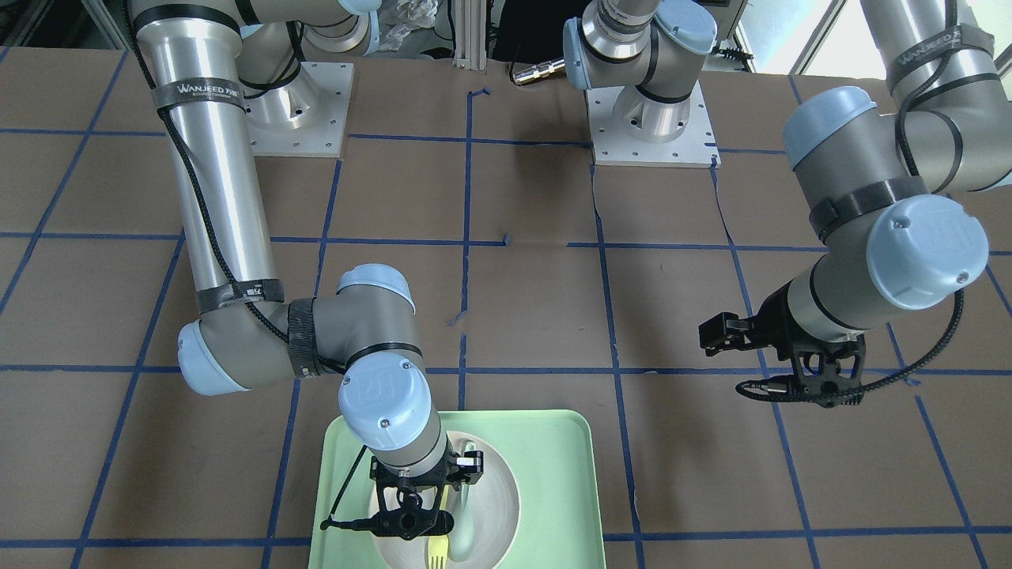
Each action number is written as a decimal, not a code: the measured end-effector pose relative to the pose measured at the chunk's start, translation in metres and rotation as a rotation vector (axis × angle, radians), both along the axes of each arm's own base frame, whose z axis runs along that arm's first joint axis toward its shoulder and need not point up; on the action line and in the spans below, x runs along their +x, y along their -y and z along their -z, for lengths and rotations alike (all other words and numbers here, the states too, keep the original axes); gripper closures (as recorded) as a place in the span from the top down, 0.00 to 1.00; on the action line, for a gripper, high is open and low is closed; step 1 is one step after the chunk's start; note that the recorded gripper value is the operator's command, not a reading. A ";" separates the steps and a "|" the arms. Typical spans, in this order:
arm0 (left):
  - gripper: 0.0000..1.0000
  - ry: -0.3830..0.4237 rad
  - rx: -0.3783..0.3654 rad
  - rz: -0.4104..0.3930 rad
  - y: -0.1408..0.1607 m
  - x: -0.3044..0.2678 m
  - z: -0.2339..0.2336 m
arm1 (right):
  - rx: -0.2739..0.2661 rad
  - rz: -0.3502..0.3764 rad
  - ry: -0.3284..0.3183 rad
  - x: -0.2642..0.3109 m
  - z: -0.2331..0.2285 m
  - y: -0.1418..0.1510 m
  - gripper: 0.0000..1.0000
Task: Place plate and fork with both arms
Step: 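Lower the right gripper and grasp the yellow fork handle, then carry the yellow fork with the right gripper beside the plate on the tray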
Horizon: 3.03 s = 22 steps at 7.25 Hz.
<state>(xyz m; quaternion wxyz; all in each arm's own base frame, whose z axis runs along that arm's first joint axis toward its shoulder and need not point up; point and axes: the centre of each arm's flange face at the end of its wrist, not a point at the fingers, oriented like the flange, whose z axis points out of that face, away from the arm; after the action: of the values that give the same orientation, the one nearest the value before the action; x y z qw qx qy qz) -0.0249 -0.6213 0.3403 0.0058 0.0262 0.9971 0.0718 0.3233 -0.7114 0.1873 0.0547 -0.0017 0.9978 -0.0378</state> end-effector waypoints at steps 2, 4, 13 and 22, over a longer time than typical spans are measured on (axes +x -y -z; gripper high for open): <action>1.00 0.000 0.000 0.000 0.000 0.000 0.000 | 0.005 -0.001 -0.001 0.000 0.004 0.000 0.00; 1.00 0.000 0.000 0.000 0.000 0.000 0.000 | 0.004 -0.001 0.003 0.000 0.002 0.000 0.00; 1.00 0.000 -0.014 0.023 0.002 0.001 -0.001 | -0.033 0.001 -0.047 -0.072 -0.074 0.007 0.00; 1.00 0.008 -0.030 0.030 -0.005 -0.013 -0.018 | 0.036 -0.029 -0.068 -0.114 -0.051 -0.005 1.00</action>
<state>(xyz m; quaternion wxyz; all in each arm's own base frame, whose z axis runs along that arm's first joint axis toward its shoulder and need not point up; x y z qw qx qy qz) -0.0383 -0.6163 0.3583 0.0113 0.0407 0.9975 0.0566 0.2095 -0.7069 0.2382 0.0216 -0.0162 0.9995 -0.0191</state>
